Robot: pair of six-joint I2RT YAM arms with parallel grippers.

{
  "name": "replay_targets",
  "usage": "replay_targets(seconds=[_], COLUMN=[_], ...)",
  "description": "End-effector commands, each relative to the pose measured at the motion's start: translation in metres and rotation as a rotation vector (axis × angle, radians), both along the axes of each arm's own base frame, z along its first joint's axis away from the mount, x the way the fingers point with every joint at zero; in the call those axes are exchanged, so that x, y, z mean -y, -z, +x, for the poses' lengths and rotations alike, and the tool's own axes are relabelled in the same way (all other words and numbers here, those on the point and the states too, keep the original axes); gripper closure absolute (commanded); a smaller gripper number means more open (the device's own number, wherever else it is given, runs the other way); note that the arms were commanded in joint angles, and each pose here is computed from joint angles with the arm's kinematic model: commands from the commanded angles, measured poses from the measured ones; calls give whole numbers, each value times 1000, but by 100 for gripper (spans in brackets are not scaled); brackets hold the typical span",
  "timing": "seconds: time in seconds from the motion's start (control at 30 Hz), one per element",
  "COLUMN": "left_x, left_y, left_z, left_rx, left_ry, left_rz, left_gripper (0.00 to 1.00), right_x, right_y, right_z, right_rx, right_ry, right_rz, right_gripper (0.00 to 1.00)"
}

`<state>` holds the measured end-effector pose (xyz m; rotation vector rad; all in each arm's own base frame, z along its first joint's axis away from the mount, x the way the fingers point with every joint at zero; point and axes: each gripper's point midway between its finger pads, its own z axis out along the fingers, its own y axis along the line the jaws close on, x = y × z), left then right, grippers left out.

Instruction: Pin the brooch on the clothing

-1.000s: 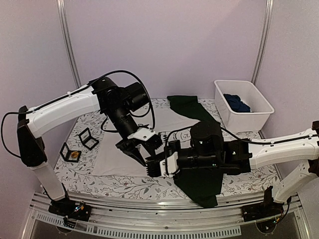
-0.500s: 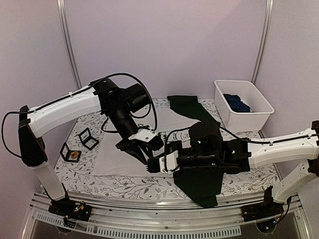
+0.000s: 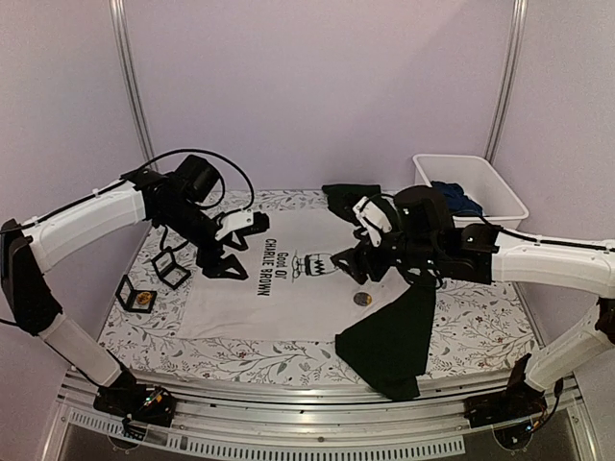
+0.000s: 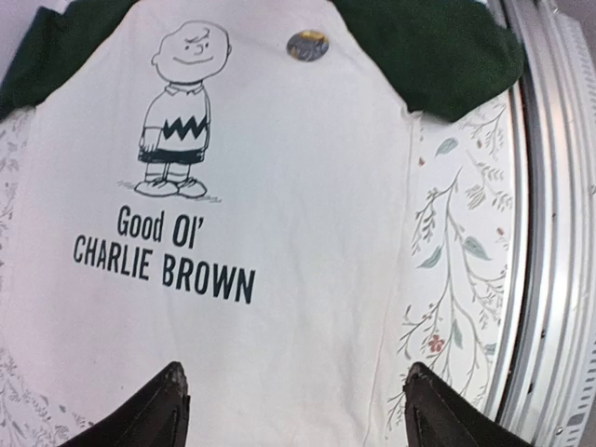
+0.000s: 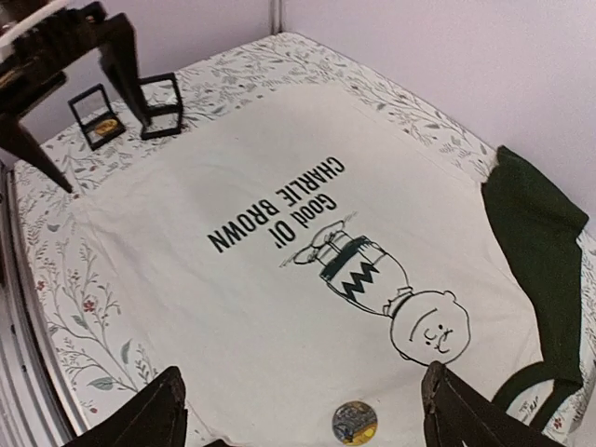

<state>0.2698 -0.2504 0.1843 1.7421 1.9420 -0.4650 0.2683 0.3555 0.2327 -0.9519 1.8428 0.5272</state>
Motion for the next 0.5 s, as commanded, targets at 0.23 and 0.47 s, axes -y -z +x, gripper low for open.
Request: replay_targets(seconds=[0.23,0.47], left_x=[-66,-63], left_y=[43,52], left_z=[27,21], left_rx=[122,105], left_ry=[-275,-262], left_rz=[210,181], left_gripper=[1,1], right_x=[68,57], right_y=[175,201], right_z=[38,50], right_rx=[-693,-771], right_ry=[581,540], right_rz=[-437,-434], right_gripper=[10,31])
